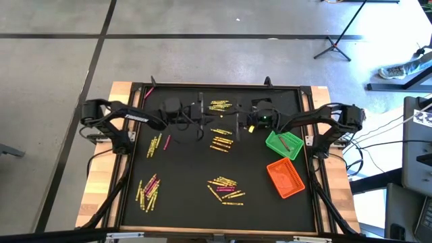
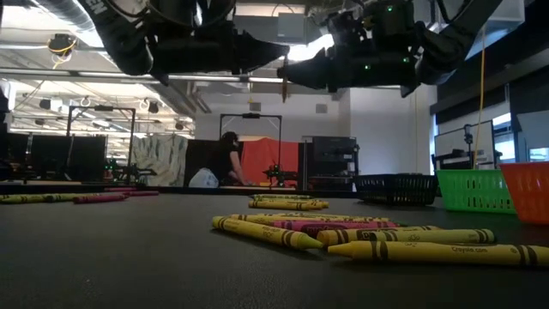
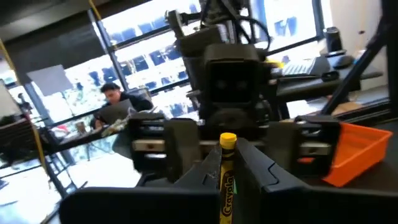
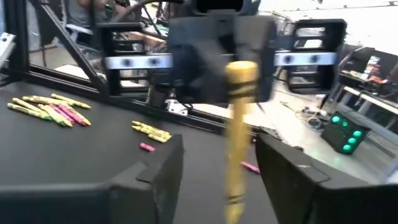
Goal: Sort crayons
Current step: Put the yellow crayon into the black basket, then put the red crayon into the green basket
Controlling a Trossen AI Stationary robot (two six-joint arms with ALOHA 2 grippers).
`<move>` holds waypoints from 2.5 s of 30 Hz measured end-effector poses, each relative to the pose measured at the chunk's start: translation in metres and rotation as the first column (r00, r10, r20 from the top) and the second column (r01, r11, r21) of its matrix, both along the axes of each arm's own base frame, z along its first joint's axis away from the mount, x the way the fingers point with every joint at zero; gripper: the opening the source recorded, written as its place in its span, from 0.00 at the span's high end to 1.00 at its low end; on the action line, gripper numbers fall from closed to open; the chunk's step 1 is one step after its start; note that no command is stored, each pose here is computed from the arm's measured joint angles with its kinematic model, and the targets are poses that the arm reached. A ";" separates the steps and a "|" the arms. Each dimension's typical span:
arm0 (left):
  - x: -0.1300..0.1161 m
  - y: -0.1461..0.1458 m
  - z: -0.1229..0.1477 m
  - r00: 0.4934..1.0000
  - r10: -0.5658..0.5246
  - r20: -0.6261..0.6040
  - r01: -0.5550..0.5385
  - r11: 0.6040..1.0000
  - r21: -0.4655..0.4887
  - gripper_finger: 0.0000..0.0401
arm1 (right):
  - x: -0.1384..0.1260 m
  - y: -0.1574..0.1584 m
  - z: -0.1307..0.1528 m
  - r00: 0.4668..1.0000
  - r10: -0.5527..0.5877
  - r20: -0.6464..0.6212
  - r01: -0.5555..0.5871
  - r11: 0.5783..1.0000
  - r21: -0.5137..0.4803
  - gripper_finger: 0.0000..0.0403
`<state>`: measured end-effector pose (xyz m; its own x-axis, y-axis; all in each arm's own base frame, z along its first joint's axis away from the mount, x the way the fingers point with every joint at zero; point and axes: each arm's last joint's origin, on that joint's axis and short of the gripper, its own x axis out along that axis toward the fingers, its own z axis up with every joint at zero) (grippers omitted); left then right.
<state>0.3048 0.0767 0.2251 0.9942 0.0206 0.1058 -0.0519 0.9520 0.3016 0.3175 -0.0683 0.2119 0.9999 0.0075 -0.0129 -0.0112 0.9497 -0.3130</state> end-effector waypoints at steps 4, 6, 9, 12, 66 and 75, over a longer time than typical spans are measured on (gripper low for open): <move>0.002 -0.007 0.000 1.000 -0.024 0.005 0.024 1.000 0.009 0.98 | 0.000 0.000 0.000 1.000 -0.005 -0.004 0.005 1.000 -0.004 0.67; 0.002 -0.009 0.000 1.000 -0.026 0.008 0.026 1.000 0.016 0.98 | 0.000 0.000 0.000 1.000 -0.004 -0.004 0.004 1.000 -0.004 0.76; 0.002 -0.009 0.000 1.000 -0.023 0.007 0.022 1.000 0.017 0.98 | 0.000 0.000 -0.001 1.000 0.000 -0.010 0.000 1.000 -0.006 0.90; 0.002 -0.008 -0.001 1.000 -0.005 -0.003 0.005 1.000 -0.001 0.97 | 0.000 0.000 -0.002 1.000 -0.002 -0.023 0.001 1.000 -0.027 0.97; -0.006 0.022 -0.019 0.922 0.332 -0.197 -0.349 0.935 -0.059 0.67 | -0.112 -0.094 -0.054 0.331 -0.417 -0.846 0.812 0.582 0.030 0.87; -0.006 0.022 -0.021 0.918 0.334 -0.215 -0.354 0.934 -0.059 0.67 | -0.106 -0.097 -0.036 0.381 -0.432 -0.818 0.801 0.596 0.058 0.64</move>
<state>0.2991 0.0989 0.2041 0.9243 0.3650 -0.1117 -0.3296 0.9107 0.2488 0.2116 -0.1651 0.1755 0.3807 -0.4186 -0.8245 0.6121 0.7824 -0.1146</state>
